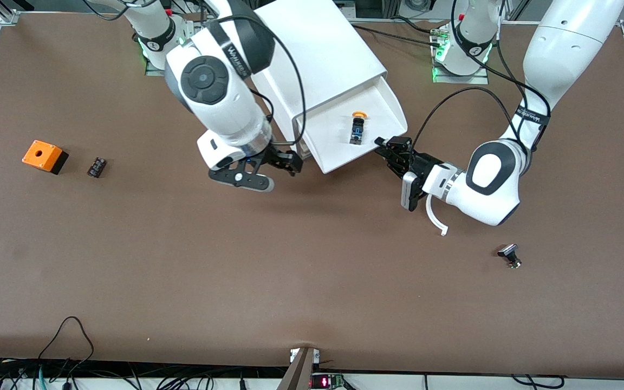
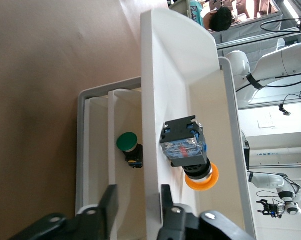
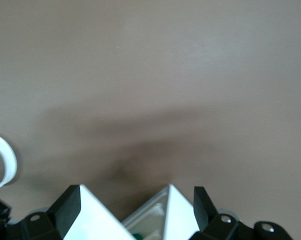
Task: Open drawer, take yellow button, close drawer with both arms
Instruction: 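Grasp the orange button with the right gripper while the left gripper withdraws, then lift the orange button out of the drawer with the right gripper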
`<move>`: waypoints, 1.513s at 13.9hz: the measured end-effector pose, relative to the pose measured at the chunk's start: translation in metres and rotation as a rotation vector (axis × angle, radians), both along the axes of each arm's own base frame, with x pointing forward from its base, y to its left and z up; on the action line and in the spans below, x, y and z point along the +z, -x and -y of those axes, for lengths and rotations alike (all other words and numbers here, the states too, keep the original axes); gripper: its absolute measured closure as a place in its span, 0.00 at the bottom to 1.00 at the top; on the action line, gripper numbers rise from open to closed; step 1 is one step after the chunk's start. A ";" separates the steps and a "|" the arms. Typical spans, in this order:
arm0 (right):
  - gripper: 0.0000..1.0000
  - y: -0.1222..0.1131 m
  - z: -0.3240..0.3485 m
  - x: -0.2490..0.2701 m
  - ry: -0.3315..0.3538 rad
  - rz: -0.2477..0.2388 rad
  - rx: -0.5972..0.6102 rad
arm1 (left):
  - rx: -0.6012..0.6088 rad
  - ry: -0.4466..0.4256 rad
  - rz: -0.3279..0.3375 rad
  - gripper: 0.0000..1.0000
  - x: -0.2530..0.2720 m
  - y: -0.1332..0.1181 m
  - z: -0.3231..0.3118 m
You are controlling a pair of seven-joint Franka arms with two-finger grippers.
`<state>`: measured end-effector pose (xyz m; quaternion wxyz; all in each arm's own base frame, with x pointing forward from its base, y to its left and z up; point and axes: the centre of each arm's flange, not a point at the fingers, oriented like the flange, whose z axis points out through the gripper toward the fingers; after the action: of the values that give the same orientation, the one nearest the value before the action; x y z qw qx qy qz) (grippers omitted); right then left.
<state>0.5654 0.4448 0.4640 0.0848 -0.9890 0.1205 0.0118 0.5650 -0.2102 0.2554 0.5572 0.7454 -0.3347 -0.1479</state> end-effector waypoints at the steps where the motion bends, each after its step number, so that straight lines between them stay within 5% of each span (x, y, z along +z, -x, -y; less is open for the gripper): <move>1: 0.00 0.005 -0.017 0.001 -0.003 0.015 0.021 | 0.008 -0.003 0.006 0.44 0.002 -0.004 -0.007; 3: 0.00 0.018 -0.047 0.005 -0.001 0.053 0.069 | -0.013 -0.027 0.016 0.22 0.014 -0.014 -0.024; 5: 0.00 0.040 -0.077 0.018 -0.019 0.090 0.123 | -0.059 -0.146 0.013 0.01 0.049 -0.031 -0.047; 8: 0.00 0.087 -0.124 0.017 -0.005 0.117 0.222 | -0.099 -0.421 0.078 0.00 0.126 -0.048 -0.072; 12: 0.00 0.125 -0.164 -0.028 0.036 0.073 0.236 | -0.164 -0.820 0.311 0.00 0.218 -0.055 -0.081; 15: 0.00 0.127 -0.170 -0.060 0.063 0.042 0.174 | -0.103 -0.942 0.478 0.00 0.268 -0.073 -0.088; 18: 0.02 0.124 -0.171 -0.070 0.070 0.036 0.138 | 0.038 -0.969 0.679 0.00 0.297 -0.102 -0.097; 20: 0.18 0.125 -0.173 -0.068 0.066 0.036 0.115 | 0.073 -1.044 0.800 0.00 0.303 -0.116 -0.096; 21: 0.18 0.127 -0.174 -0.067 0.064 0.036 0.114 | 0.076 -1.074 0.825 0.00 0.304 -0.117 -0.088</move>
<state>0.4383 0.6188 0.3967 0.0545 -0.9965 0.0628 -0.0052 0.6819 -0.1223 0.5593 -0.0588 0.9255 -0.3735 0.0225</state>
